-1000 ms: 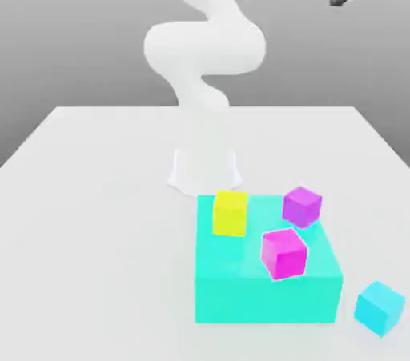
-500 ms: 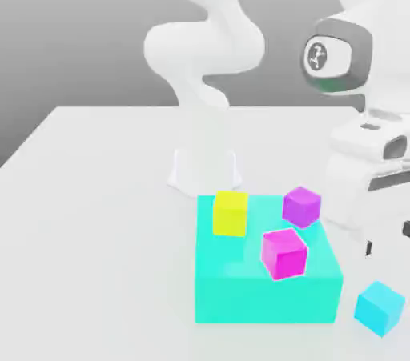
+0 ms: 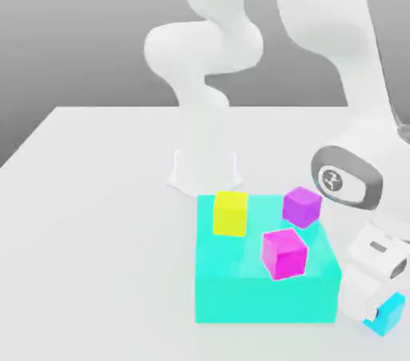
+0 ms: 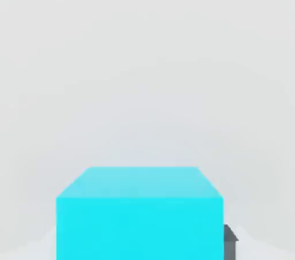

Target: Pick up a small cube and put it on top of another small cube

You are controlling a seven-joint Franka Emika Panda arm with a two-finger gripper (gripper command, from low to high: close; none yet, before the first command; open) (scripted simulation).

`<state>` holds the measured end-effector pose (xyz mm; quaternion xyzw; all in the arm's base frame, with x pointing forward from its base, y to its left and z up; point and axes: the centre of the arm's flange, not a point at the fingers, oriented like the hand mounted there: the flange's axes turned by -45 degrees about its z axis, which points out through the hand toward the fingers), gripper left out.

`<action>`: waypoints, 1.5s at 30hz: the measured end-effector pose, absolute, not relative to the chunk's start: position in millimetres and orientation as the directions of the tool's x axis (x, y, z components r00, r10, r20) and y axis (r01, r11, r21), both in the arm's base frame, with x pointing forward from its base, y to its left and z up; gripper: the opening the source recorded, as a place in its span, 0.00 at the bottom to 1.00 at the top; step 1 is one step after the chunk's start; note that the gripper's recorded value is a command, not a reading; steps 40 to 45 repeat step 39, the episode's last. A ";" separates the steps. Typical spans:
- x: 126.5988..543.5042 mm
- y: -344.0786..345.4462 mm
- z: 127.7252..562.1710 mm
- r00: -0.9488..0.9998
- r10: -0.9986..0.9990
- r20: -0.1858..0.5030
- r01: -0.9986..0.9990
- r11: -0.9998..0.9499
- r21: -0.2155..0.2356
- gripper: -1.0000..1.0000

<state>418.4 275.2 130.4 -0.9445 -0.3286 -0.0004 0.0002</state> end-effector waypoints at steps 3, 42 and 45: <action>419.5 275.8 156.3 0.785 0.620 0.002 0.620 -0.785 -0.001 0.00; 285.8 170.0 285.8 0.255 0.967 0.000 0.967 -0.254 -0.002 1.00; 285.8 170.0 285.8 0.255 0.967 0.000 0.967 -0.254 -0.002 1.00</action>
